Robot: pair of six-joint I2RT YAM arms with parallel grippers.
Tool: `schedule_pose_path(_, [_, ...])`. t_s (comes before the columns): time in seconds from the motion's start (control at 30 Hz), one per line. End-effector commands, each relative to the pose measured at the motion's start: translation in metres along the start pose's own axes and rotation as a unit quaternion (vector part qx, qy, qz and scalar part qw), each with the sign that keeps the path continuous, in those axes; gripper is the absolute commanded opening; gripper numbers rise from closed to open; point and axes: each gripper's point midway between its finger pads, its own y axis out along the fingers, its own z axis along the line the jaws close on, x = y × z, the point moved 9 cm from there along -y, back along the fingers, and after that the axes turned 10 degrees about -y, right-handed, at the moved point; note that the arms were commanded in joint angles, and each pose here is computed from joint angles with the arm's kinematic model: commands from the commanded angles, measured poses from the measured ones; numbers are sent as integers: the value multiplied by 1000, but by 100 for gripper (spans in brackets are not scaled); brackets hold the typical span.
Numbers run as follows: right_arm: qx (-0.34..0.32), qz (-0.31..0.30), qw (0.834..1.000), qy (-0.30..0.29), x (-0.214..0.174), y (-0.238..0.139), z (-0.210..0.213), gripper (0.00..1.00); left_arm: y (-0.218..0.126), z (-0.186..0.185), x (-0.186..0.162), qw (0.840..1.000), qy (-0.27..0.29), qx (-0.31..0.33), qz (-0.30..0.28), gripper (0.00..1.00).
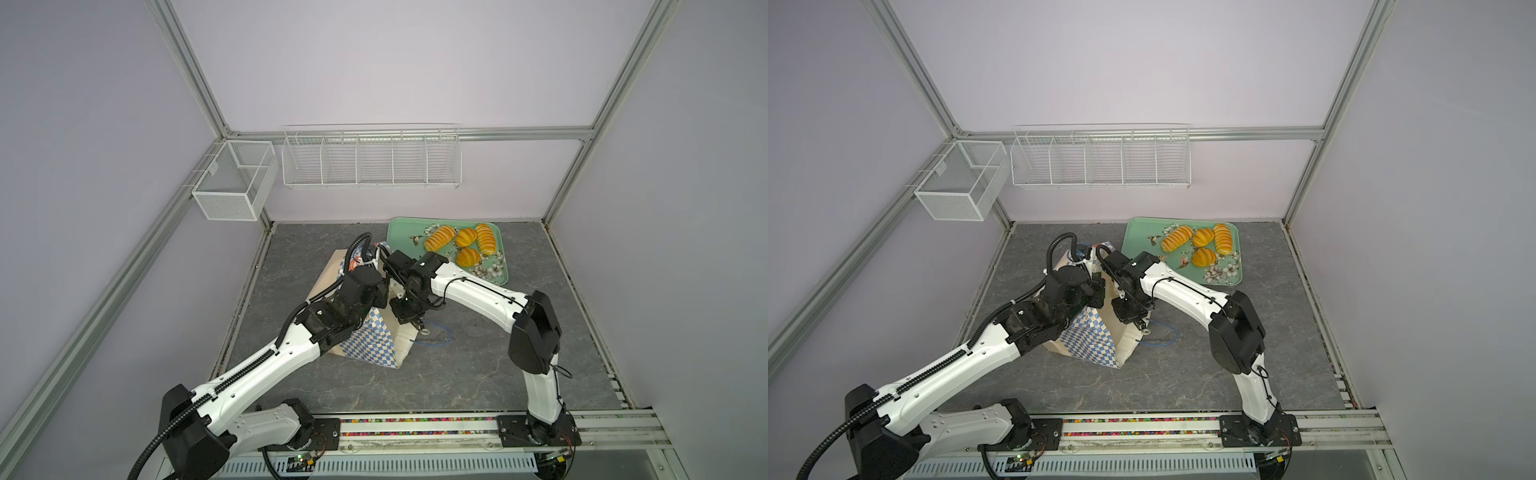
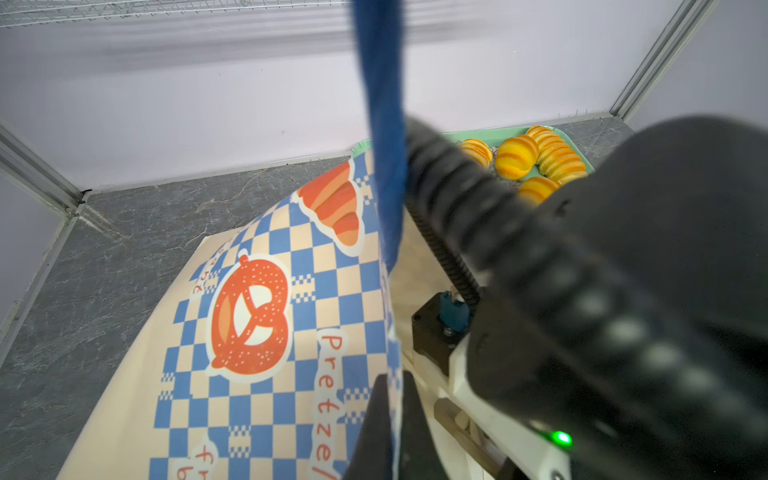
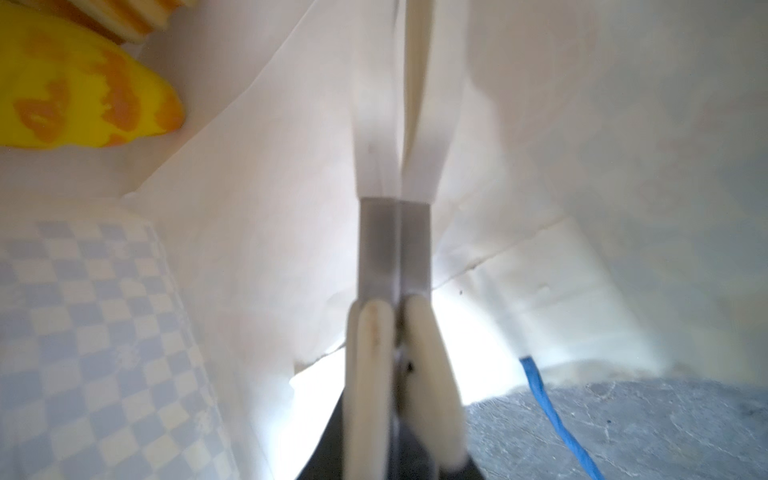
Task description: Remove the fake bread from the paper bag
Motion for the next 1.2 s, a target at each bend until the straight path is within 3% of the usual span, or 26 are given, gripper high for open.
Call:
schedule_pose_path(0.0, [6,-44,999,-15,-5,-22,4,7,2,-4,-4,1000,14,-10,15,0])
schedule_pose_path(0.83, [26,-74,997,-18,-49,-39,3,7,-1,2,-6,999,27,-5,17,0])
schedule_pose_path(1.17, [86,-90,991,-49,-36,-8,32,21,2,-9,-10,995,61,-74,24,0])
